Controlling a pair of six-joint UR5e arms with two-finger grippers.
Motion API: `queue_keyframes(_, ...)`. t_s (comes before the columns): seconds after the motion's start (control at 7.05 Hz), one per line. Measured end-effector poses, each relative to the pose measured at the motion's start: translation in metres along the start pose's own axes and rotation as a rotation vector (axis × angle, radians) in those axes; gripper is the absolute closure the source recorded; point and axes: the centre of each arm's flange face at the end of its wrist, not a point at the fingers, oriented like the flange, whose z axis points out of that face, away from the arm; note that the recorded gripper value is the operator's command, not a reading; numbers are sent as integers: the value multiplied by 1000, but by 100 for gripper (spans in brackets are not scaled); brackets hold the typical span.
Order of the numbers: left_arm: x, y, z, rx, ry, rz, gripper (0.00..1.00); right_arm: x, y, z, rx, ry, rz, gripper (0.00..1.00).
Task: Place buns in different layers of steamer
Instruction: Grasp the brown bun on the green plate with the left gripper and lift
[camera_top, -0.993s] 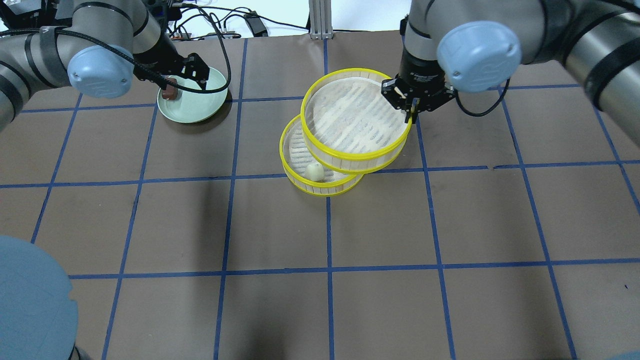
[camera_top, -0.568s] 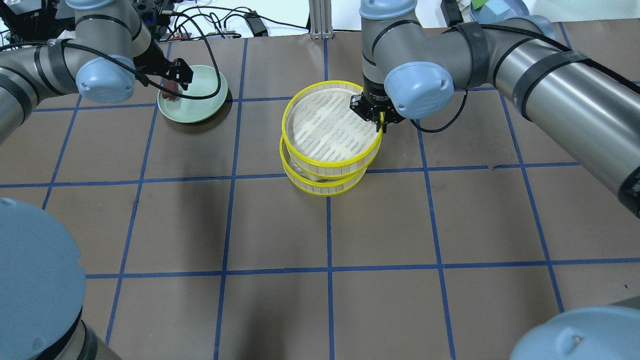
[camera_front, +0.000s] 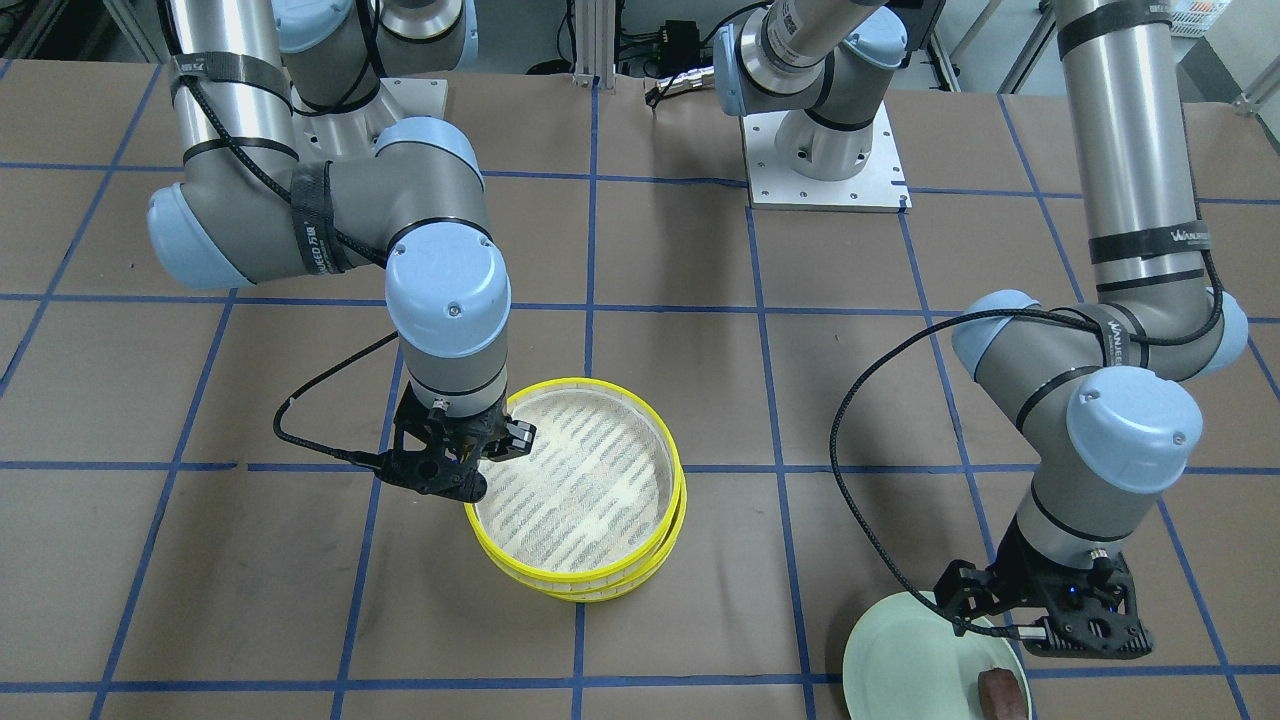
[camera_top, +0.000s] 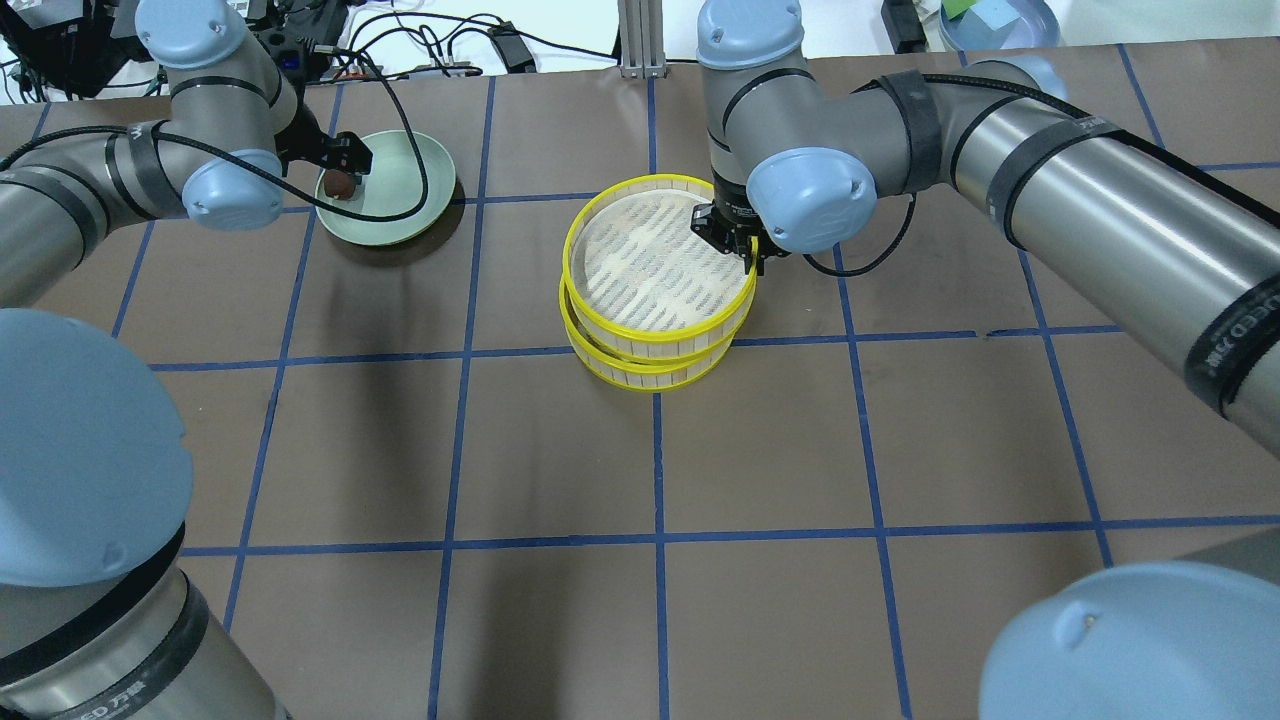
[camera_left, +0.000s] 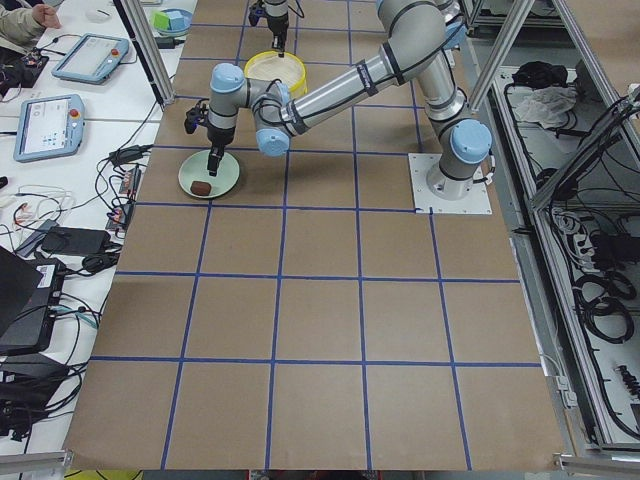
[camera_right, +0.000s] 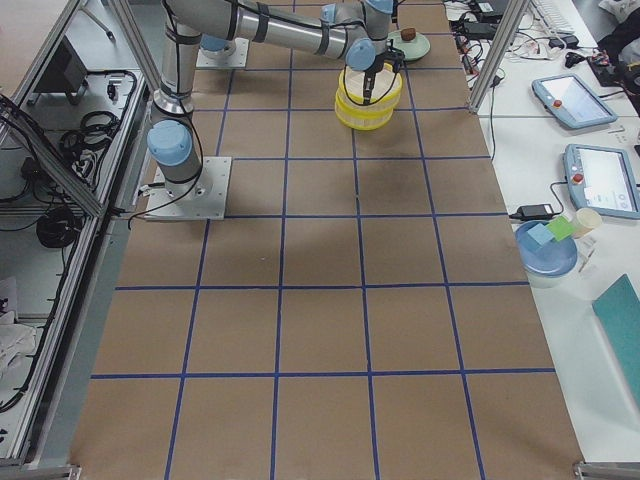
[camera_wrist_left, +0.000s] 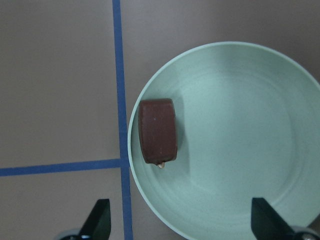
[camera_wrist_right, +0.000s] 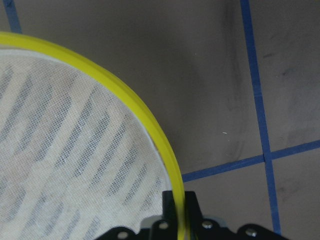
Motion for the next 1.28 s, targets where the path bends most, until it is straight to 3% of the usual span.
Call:
queue_keyframes(0.85,-5,-24,42,57,-12,-4,0,-7,3,3,-13,-17,-2,100)
queue_keyframes(0.99,-6,-25,48,56,-13,-4,0,-7,4,3,-14,-17,-3,90)
queue_keyframes(1.14,-7,-28,56,55,-14,-4,6,-7,4,4,-17,-16,-5,59)
queue_keyframes(1.28,-7,-31,66,51,-14,-4,10,-6,5,5,-20,-14,-7,34)
